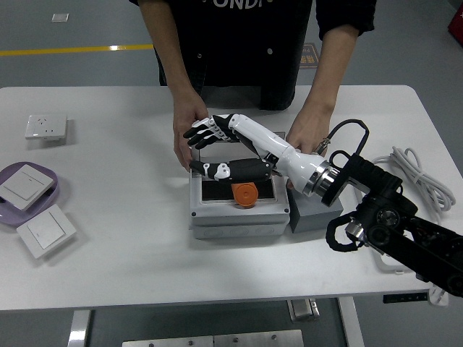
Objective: Pick up the cylinder from the cube,place it in the box,flap close box
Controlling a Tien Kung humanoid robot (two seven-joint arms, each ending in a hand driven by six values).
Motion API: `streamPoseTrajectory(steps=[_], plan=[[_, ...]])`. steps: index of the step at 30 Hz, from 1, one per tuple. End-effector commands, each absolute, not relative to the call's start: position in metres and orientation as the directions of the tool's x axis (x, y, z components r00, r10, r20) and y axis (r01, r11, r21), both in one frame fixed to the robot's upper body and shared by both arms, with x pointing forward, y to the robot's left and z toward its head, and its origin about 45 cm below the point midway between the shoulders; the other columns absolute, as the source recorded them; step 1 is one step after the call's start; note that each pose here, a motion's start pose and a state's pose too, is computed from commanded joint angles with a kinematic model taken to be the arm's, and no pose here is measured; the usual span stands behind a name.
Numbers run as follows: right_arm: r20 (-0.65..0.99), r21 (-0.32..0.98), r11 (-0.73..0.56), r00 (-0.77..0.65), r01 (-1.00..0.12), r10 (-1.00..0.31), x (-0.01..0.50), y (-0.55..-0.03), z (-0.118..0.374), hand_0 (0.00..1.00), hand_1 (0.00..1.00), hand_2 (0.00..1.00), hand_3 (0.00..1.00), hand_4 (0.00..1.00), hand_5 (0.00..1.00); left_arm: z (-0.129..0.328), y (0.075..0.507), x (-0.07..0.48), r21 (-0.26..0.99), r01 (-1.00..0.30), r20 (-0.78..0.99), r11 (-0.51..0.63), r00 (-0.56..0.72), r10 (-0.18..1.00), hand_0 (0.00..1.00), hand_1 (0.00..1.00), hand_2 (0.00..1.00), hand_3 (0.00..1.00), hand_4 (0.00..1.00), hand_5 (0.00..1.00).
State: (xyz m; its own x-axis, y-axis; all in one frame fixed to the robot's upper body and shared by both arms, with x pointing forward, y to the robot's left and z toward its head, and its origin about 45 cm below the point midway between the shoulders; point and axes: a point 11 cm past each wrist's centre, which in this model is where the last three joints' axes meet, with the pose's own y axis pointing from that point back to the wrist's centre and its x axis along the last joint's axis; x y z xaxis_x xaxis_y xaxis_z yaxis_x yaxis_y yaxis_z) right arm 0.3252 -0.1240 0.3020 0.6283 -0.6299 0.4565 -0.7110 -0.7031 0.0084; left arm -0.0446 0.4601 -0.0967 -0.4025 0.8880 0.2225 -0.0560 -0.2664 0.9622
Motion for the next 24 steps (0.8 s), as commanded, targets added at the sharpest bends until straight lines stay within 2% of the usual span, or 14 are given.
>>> streamPoseTrajectory(steps=[10,24], plan=[[0.458,0.08,-0.654,0.61,-0.752,-0.646,0.366,-0.134,0.296,0.7,0.632,0.655,0.669,0.745,0.336,-0.096,0.463,-0.042,0.961,-0.058,0.226,-0.271,-0.401,0.888,0.616,0.626,0.62,0.639,0.704,0.165],[0.466,0.222,-0.504,0.545,-0.835,-0.697,0.412,-0.176,0.248,0.698,0.628,0.651,0.669,0.734,0.354,-0.095,0.465,-0.039,0.96,-0.063,0.228,-0.274,-0.397,0.889,0.616,0.625,0.62,0.639,0.703,0.165]])
